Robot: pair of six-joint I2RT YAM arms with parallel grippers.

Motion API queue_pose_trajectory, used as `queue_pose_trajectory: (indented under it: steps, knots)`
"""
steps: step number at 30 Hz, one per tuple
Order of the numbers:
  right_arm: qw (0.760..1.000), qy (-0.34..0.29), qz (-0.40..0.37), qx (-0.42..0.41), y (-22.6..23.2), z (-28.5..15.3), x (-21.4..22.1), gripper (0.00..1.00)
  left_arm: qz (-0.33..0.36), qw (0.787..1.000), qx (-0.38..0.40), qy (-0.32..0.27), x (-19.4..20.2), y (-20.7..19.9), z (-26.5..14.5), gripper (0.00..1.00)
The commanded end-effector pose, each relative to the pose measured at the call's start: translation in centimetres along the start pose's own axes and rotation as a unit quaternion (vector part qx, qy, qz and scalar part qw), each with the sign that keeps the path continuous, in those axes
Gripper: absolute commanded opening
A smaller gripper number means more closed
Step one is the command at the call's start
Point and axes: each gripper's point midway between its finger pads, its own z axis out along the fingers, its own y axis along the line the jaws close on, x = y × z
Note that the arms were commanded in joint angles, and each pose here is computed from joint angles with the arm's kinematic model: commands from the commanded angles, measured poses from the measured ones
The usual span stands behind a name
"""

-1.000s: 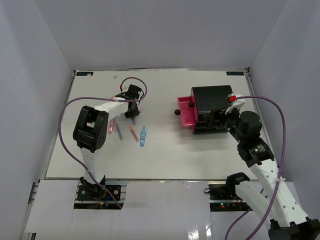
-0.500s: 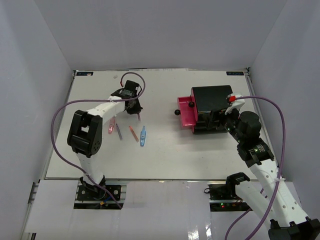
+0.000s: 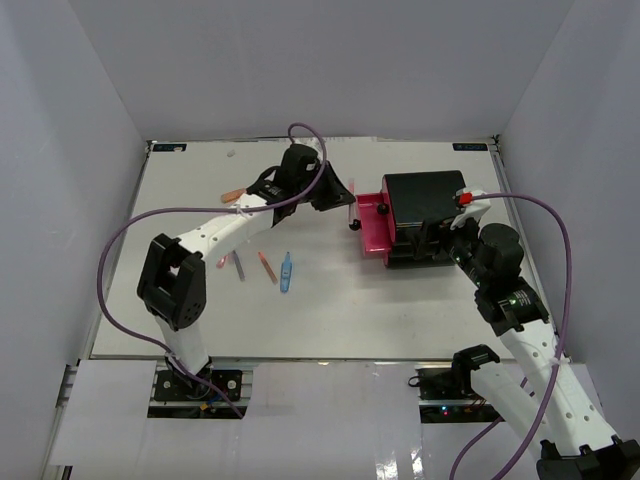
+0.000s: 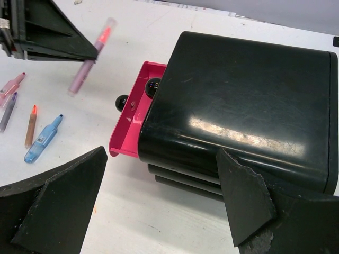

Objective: Sort the stationery into containers
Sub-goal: Pick up the pen from the center of the board, then place the pen in the drawer.

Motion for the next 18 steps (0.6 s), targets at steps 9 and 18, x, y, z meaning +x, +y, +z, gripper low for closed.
queue_pose_trajectory:
  steps: [9, 18]
  knots:
    - [1.0, -0.023, -0.004, 0.003, 0.0, -0.5, -1.0, 0.9, -0.018, 0.999, 0.045, 0.011, 2.0, -5.2, 3.8, 0.25]
    - [1.0, -0.022, -0.007, 0.004, 0.0, -0.5, -0.7, 0.9, -0.017, 0.999, 0.027, 0.003, 2.3, -4.5, 4.4, 0.43]
